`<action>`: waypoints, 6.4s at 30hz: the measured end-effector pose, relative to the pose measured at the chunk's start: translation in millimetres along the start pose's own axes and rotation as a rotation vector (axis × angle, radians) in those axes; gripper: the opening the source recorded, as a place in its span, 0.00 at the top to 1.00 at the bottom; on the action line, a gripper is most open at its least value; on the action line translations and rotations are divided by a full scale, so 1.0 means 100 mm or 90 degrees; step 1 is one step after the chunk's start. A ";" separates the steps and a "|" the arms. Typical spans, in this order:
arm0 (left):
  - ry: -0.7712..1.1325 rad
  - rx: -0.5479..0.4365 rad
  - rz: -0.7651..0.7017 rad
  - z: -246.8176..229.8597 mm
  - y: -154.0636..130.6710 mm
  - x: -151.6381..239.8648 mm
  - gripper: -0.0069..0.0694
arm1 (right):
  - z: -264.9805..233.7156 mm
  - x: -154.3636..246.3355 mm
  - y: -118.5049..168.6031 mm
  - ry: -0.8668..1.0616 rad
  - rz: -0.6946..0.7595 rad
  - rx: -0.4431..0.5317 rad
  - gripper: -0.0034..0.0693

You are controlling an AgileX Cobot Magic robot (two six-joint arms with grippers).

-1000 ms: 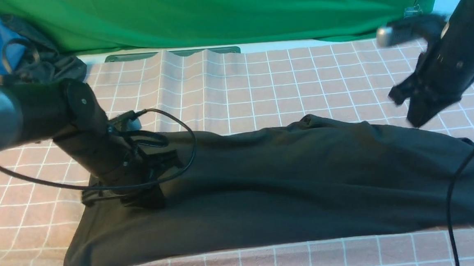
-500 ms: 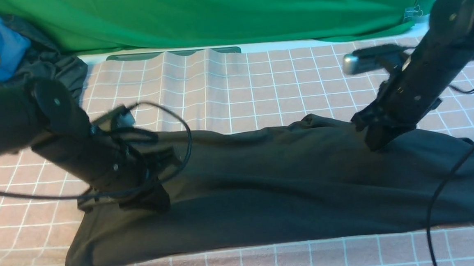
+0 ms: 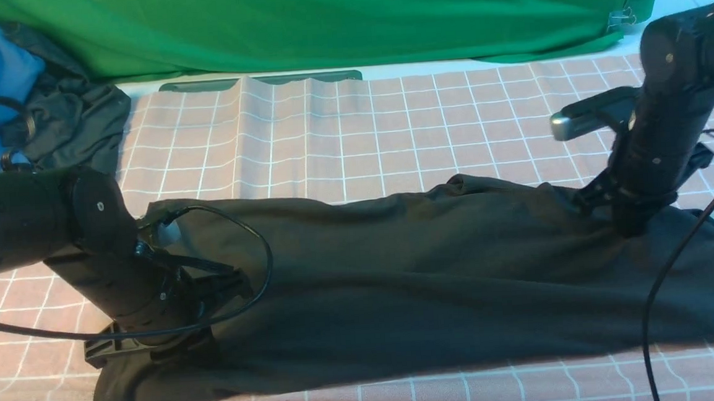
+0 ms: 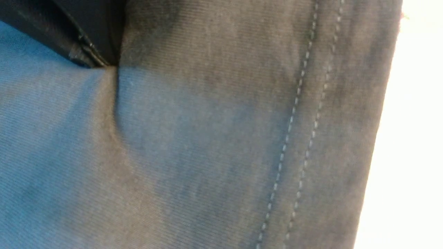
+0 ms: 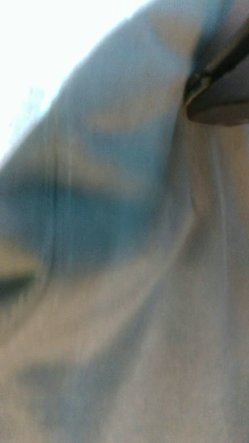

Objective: Fold a long-sleeved shirt over a pink coffee tablecloth.

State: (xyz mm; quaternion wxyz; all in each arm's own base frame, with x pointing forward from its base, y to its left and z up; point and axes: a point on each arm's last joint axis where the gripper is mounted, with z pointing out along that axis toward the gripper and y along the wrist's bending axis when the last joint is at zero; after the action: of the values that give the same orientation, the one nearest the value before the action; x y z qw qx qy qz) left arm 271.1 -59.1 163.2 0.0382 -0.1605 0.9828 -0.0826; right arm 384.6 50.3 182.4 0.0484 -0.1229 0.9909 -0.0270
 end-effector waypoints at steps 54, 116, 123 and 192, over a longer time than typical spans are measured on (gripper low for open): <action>-0.105 0.033 0.071 -0.67 0.03 0.17 0.89 | -0.18 -0.05 -0.94 -0.054 0.053 -0.028 0.87; -0.217 0.069 0.122 -1.28 0.13 0.49 0.89 | -0.77 0.64 -1.17 0.005 0.193 0.033 0.81; -0.275 0.094 0.123 -1.50 0.17 0.62 0.89 | -1.55 0.55 -0.90 -0.163 0.206 -0.024 0.81; -0.280 0.153 0.051 -1.49 0.10 0.57 0.89 | -1.31 -0.43 2.38 -0.249 -0.222 -0.339 0.80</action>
State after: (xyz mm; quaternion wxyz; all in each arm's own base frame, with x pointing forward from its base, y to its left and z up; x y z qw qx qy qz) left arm 198.8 -46.3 305.0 0.2729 -0.1296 0.9397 -0.1602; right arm 355.4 297.1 300.7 0.1978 -0.3010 0.8994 0.2476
